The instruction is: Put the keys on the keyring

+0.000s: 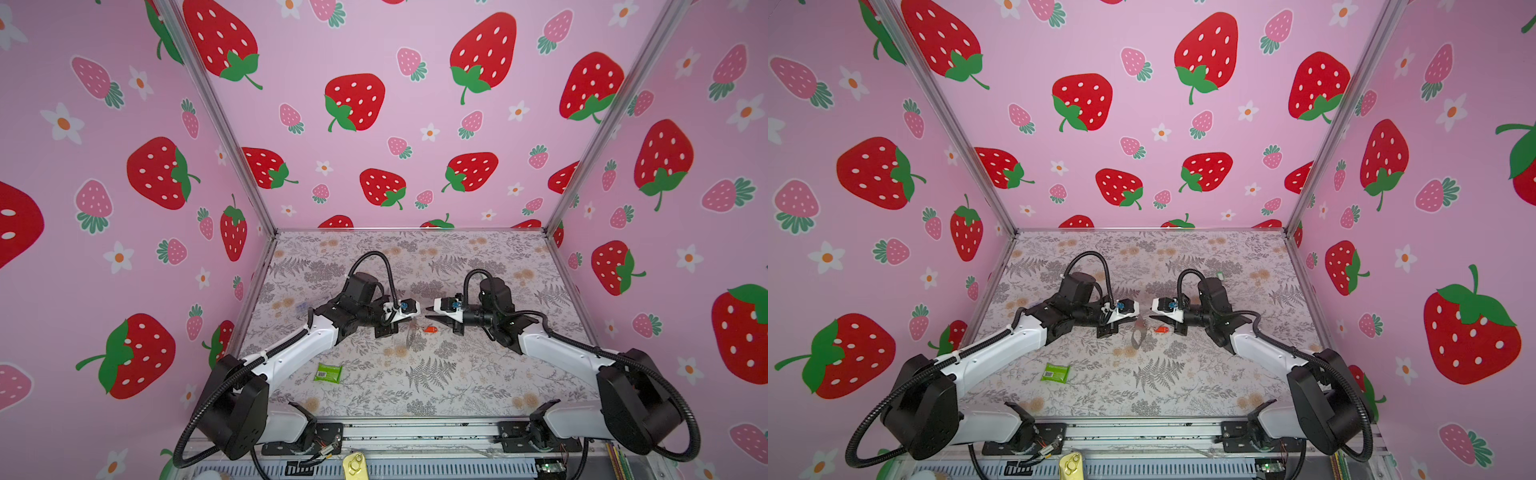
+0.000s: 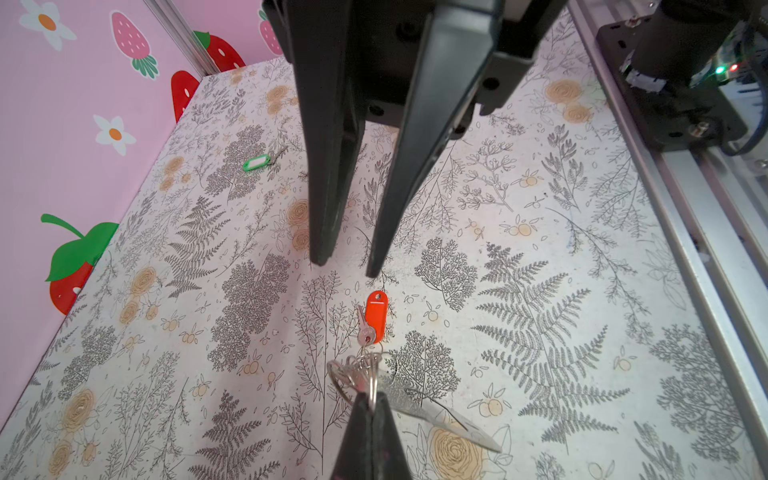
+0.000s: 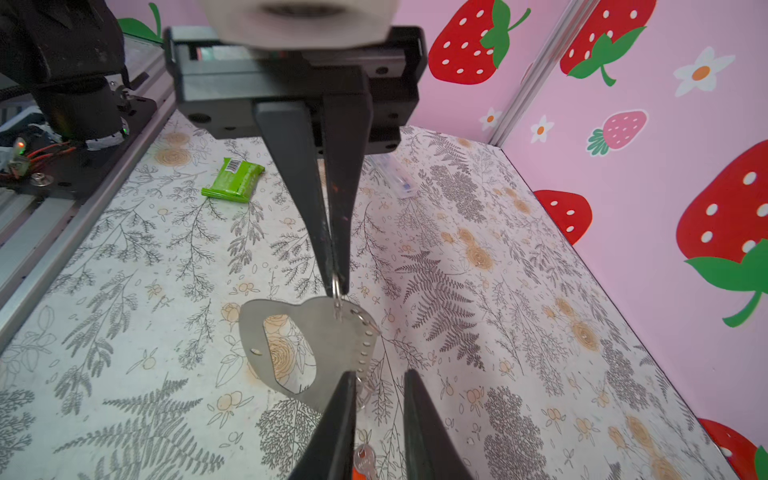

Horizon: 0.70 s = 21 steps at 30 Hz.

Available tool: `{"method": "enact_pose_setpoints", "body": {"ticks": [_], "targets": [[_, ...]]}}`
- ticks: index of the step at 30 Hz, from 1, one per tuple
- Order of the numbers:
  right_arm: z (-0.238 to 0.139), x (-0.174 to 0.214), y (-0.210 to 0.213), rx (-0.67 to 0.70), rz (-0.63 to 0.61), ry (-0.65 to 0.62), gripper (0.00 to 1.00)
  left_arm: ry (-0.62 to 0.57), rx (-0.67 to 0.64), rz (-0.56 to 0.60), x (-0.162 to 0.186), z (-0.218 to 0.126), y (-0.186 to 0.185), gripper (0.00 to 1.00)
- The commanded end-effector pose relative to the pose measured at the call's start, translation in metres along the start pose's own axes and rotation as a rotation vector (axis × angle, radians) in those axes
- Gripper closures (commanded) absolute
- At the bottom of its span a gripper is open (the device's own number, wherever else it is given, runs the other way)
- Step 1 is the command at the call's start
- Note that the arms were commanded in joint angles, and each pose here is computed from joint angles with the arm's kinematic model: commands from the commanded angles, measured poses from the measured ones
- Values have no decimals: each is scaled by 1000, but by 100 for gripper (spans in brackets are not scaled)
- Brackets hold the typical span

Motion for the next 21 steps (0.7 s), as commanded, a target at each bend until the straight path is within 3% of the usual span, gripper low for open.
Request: {"method": "enact_pose_setpoints", "body": {"ticks": [1,21], "targets": [[11,-10,4,-51,-1,-28,77,28,5,33,-7,-3,2,100],[24,-7,8,-53,23,-36,88,63,-5,49,-19,1,0,100]]}}
Point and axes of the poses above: each gripper's point midway between its finger pads, its own z axis out along the fingers, its own y axis along the line the jaws close on, x = y × z, the point moved 4 cm from there along -z, back along the fingers
